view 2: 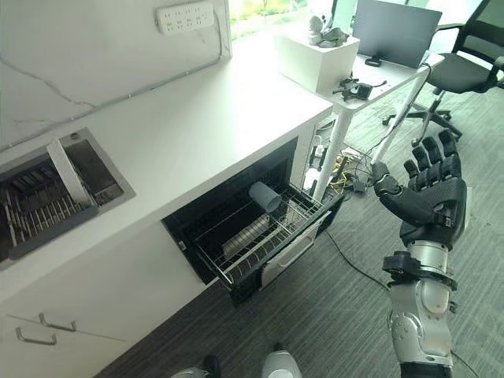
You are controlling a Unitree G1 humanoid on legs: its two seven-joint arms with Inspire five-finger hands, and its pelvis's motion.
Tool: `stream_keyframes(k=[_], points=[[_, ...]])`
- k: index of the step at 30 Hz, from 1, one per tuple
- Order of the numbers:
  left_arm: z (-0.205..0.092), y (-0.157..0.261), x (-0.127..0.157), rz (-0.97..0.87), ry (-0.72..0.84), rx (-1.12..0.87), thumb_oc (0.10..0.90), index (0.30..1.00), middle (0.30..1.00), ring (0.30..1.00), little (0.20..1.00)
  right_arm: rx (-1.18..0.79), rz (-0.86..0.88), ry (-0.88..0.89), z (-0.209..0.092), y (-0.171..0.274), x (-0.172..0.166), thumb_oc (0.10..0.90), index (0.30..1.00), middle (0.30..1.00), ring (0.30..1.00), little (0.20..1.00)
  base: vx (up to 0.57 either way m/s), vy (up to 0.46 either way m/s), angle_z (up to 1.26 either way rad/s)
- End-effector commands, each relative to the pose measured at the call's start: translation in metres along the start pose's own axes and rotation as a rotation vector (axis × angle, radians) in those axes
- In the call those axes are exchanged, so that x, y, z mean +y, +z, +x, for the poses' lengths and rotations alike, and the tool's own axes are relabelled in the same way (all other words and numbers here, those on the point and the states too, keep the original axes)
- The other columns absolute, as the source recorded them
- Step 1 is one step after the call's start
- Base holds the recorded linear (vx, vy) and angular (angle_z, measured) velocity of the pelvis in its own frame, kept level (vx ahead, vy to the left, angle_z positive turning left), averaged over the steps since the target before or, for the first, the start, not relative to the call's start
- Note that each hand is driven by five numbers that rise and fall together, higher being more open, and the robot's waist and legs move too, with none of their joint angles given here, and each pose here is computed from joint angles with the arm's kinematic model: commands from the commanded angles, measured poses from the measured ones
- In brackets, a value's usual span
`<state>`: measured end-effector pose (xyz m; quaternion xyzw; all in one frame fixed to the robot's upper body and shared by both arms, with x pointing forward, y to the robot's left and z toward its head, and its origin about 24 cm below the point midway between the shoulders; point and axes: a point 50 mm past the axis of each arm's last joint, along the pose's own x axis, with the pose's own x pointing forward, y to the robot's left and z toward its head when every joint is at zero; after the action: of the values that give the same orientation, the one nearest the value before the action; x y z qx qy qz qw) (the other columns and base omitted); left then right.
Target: Place the dishes in the dishwasher.
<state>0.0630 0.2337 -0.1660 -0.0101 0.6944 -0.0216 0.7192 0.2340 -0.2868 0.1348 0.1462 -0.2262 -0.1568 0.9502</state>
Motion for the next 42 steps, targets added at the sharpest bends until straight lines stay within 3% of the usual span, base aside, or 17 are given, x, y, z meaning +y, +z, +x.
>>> stream_keyframes(k=[1,11,18,30,33,42], points=[[0.005,0.018,-0.038,-0.135,-0.183,-0.105,0.8,0.9,0.9,0.9,0.9,-0.195,0.045,0.181,0.019,0.035,0.035,0.8,0.9,0.9,0.9,0.9,0.11,0.203,-0.58],[0.005,0.001,-0.027,-0.269,-0.146,-0.109,0.8,0.9,0.9,0.9,0.9,-0.169,0.082,0.238,0.02,0.03,0.046,0.8,0.9,0.9,0.9,0.9,0.07,0.001,-0.4],[0.006,-0.001,-0.032,-0.357,-0.144,-0.156,0.8,0.9,0.9,0.9,0.9,-0.15,0.015,0.361,0.02,0.03,0.047,0.8,0.9,0.9,0.9,0.9,0.11,-0.151,0.24],[0.007,-0.006,-0.031,-0.353,-0.143,-0.154,0.8,0.9,0.9,0.9,0.9,-0.093,0.0,0.579,0.014,0.02,0.081,0.8,0.9,0.9,0.9,0.9,0.08,0.144,0.28],[0.005,-0.001,-0.022,-0.213,-0.106,-0.125,0.8,0.9,0.9,0.9,0.9,-0.095,0.027,0.54,0.006,0.019,0.078,0.8,0.9,0.9,0.9,0.9,0.27,0.474,0.15],[0.005,-0.003,-0.023,-0.262,-0.097,-0.116,0.8,0.9,0.9,0.9,0.9,-0.15,0.034,0.599,0.002,0.02,0.095,0.8,0.9,0.9,0.9,0.9,0.06,0.092,0.01]])
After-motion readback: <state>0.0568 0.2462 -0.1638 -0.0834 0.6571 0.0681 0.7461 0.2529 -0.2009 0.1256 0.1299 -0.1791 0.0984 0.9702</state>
